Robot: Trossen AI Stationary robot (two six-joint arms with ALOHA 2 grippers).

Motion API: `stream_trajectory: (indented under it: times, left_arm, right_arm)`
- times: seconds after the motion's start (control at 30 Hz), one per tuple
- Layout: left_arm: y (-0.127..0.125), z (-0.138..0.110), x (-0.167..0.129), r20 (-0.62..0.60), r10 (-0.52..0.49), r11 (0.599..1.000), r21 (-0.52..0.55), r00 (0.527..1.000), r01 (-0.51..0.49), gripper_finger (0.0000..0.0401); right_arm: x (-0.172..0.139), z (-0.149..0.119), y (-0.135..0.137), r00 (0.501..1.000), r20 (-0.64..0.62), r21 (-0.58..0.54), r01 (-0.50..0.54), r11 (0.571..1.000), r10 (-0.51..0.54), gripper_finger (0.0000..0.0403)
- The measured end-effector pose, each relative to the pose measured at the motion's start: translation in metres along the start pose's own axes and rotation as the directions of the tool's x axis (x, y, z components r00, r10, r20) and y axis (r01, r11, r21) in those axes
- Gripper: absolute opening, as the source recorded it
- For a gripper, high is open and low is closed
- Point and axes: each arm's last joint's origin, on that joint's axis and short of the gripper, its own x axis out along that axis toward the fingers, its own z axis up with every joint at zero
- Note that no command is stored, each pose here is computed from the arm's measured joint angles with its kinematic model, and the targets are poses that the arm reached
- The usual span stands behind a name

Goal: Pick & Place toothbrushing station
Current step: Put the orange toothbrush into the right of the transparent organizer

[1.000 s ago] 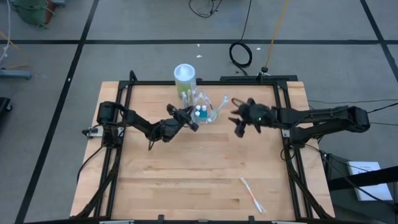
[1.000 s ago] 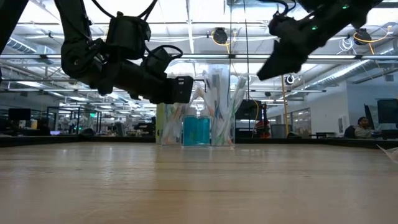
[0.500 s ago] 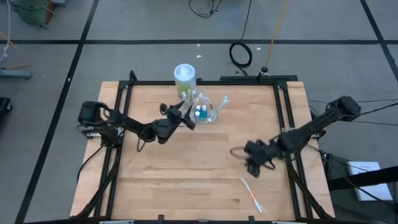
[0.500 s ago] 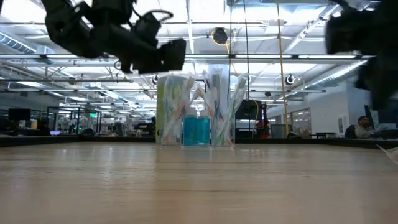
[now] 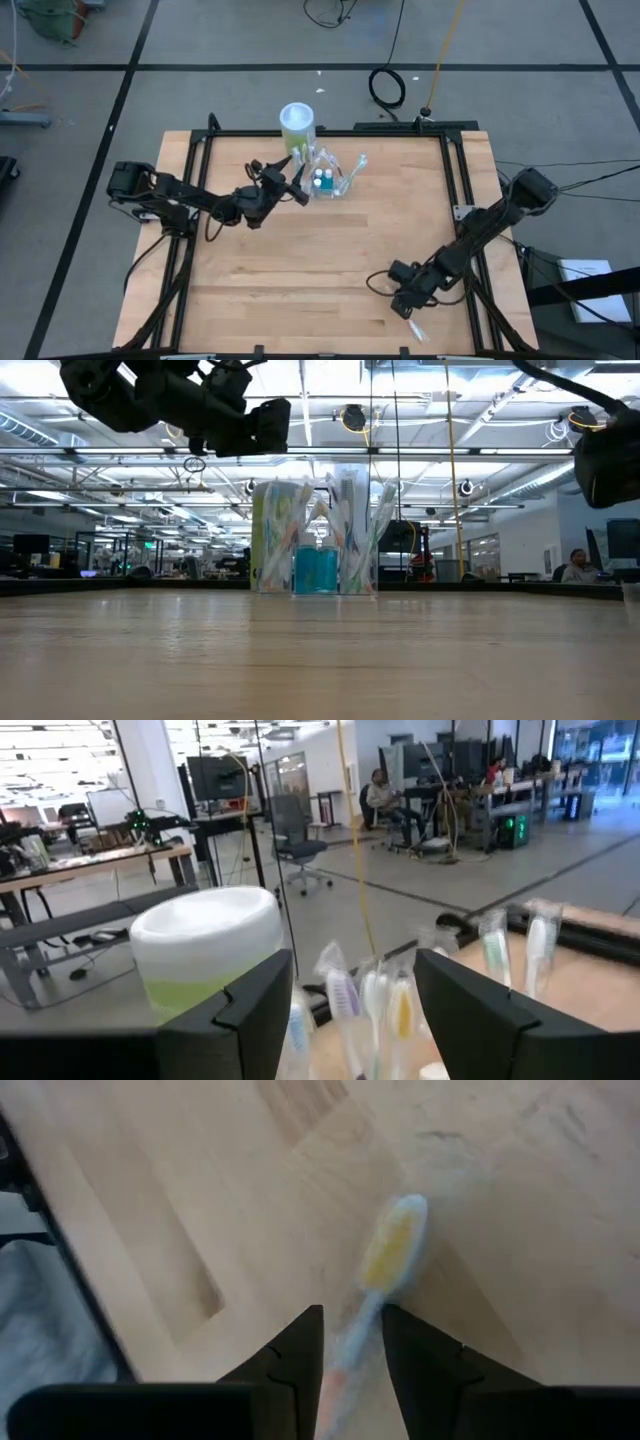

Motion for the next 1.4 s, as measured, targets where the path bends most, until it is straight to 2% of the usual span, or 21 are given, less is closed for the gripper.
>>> stream_trajectory:
  times: [0.17,0.3,0.43,0.6,0.83,0.93,1.0,1.07,1.17,1.3,1.4]
  left_arm:
    - [0.0,-0.001,0.0,-0.008,-0.002,1.0,0.015,1.0,0.002,0.0218]
    - [0.0,-0.001,0.0,-0.009,-0.003,1.0,0.025,1.0,0.003,0.0218]
    - [0.001,-0.002,0.002,-0.008,-0.002,0.999,0.038,1.0,0.002,0.0218]
    - [0.001,-0.002,0.004,-0.002,-0.041,0.998,0.048,0.999,0.041,0.0218]
    - [0.002,-0.002,0.005,0.001,-0.058,0.997,0.049,0.998,0.058,0.0218]
    - [0.0,-0.001,0.003,0.002,-0.065,0.996,0.061,0.998,0.065,0.0218]
    - [-0.002,-0.001,0.001,0.003,-0.075,0.994,0.075,0.997,0.074,0.0218]
    - [-0.004,0.0,-0.002,0.006,-0.086,0.993,0.087,0.996,0.085,0.0218]
    - [-0.007,0.002,-0.007,0.021,-0.098,0.99,0.107,0.995,0.095,0.0218]
    - [-0.011,0.007,-0.016,0.041,-0.072,0.986,0.151,0.997,0.065,0.0218]
    - [-0.013,0.01,-0.024,0.043,-0.02,0.98,0.2,0.999,0.011,0.0218]
  right_arm:
    - [0.007,0.001,-0.003,0.999,0.031,-0.017,0.038,0.999,-0.038,0.0098]
    - [0.008,0.004,-0.004,0.991,0.121,-0.156,0.077,0.985,-0.059,0.0095]
    - [0.008,0.008,-0.006,0.981,0.175,-0.277,0.128,0.952,-0.081,0.0071]
    - [0.008,0.019,-0.009,0.968,0.227,-0.276,0.166,0.947,-0.104,0.0011]
    - [0.003,0.045,-0.014,0.957,0.272,-0.292,0.177,0.94,-0.096,0.0004]
    - [-0.007,0.067,-0.009,0.935,0.354,-0.359,0.146,0.922,-0.01,0.0002]
    - [-0.014,0.087,-0.005,0.891,0.448,-0.411,0.136,0.901,0.07,0.0001]
    - [-0.022,0.11,-0.001,0.823,0.542,-0.453,0.119,0.883,0.167,0.0001]
    - [-0.041,0.143,0.002,0.676,0.67,-0.502,0.108,0.858,0.306,0.0001]
    - [-0.065,0.177,-0.006,0.482,0.799,-0.505,0.217,0.835,0.358,0.0]
    - [-0.083,0.194,-0.012,0.336,0.862,-0.473,0.267,0.84,0.379,0.0]
